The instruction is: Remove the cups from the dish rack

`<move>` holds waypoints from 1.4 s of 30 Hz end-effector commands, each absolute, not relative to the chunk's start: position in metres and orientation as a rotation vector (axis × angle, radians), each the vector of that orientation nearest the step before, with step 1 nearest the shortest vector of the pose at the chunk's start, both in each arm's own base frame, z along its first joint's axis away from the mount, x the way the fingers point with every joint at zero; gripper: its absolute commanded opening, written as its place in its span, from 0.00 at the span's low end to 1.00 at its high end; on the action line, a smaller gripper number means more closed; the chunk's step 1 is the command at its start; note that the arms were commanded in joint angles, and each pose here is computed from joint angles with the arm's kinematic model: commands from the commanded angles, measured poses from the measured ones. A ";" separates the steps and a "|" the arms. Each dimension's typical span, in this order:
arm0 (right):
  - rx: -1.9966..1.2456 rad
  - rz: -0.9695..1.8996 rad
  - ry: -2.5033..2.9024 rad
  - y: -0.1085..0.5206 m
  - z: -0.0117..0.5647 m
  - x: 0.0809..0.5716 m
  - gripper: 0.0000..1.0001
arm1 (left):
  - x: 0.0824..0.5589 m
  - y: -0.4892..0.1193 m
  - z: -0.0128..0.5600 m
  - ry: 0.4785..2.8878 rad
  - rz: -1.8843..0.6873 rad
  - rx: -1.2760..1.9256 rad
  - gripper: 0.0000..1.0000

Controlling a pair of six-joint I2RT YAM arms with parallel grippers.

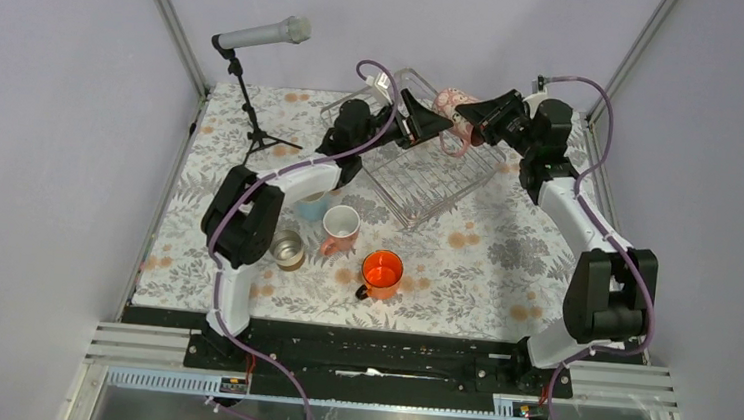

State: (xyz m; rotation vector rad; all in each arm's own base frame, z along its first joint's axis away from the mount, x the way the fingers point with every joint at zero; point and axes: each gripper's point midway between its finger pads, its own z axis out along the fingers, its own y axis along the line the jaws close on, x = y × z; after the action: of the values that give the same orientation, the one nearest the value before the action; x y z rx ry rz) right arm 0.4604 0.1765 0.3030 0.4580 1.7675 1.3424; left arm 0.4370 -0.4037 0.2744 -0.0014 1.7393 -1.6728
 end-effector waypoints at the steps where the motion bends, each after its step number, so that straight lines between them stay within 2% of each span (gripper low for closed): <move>1: 0.312 1.253 1.611 0.164 0.396 0.437 0.00 | 0.415 -0.389 0.348 1.516 -1.673 0.108 0.99; 9: 0.347 1.045 1.774 0.145 0.400 0.417 0.00 | 0.398 -0.368 0.329 1.635 -1.451 0.171 0.99; 18: 0.358 0.785 2.022 0.116 0.374 0.351 0.00 | 0.364 -0.342 0.319 1.805 -1.201 0.277 0.99; 31: 0.325 0.609 2.382 0.098 0.297 0.265 0.00 | 0.332 -0.287 0.313 1.924 -0.922 0.243 0.99; 42: 0.226 0.507 2.622 0.145 0.206 0.230 0.00 | 0.313 -0.271 0.298 1.969 -0.882 0.252 0.99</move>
State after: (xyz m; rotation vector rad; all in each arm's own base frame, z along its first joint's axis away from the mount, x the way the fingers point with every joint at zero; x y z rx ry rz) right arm 0.2278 0.1303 0.2114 0.2460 2.6639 0.5157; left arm 0.3167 -0.2797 0.2864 0.2376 2.0115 -0.9135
